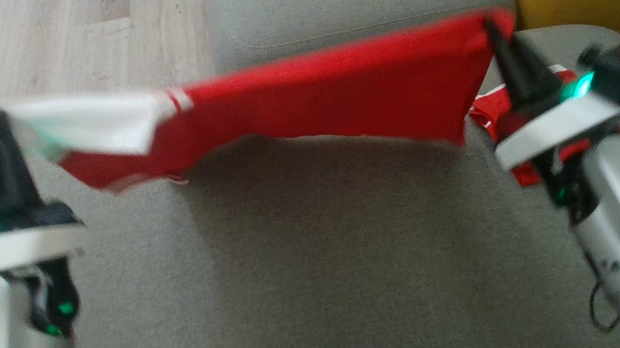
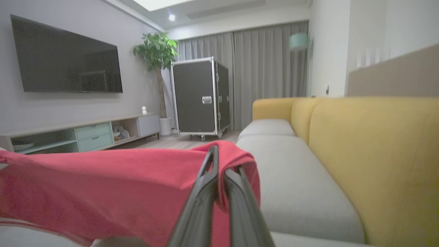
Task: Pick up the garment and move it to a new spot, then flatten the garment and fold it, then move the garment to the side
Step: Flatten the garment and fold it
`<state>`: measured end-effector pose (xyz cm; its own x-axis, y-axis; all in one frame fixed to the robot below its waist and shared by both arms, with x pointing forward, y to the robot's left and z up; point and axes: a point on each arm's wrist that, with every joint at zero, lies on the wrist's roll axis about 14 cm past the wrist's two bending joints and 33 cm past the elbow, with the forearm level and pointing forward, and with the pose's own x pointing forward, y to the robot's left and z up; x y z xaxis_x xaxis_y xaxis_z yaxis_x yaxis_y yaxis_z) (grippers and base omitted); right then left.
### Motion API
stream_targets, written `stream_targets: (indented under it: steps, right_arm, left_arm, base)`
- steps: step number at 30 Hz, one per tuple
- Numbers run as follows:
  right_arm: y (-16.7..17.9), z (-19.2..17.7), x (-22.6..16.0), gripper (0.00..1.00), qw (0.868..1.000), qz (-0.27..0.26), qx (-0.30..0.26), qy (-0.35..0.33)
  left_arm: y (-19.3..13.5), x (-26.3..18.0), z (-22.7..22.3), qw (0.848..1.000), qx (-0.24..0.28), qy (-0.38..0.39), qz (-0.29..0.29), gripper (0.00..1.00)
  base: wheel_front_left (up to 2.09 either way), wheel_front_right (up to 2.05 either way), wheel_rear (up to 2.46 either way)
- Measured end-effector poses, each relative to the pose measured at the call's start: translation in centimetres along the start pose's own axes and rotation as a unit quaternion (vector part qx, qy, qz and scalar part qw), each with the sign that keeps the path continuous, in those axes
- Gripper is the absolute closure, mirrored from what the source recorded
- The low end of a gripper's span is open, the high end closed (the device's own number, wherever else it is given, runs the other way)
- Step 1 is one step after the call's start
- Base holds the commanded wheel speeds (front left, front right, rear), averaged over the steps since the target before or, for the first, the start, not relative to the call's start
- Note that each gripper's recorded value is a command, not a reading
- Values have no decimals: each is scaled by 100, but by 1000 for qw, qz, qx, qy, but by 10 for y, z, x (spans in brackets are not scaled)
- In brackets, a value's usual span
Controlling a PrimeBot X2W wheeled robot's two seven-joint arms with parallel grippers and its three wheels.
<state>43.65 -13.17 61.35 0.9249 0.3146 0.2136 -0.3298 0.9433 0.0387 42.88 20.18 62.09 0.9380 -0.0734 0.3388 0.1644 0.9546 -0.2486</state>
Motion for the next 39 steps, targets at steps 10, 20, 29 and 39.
stream_targets:
  steps: [10, 20, 29, 39]
  right_arm:
    - [8, 120, -5, 100, 986, 24, -81, -146]
    - [-17, 92, 14, 100, 994, -7, -82, -76]
    - [-54, 59, 127, 100, 994, -5, -106, -13]
    - [-81, 35, 203, 100, 987, -17, -155, -41]
  left_arm:
    - [-50, 16, 154, 973, -67, -210, -64, 100]
    - [-49, 55, 120, 991, -52, -106, -69, 100]
    - [-28, 169, 68, 997, 13, -35, -74, 100]
    - [10, 234, 45, 996, 64, -56, -37, 100]
  base:
    - [0, 0, 0]
    - [0, 0, 0]
    - [0, 0, 0]
    - [0, 0, 0]
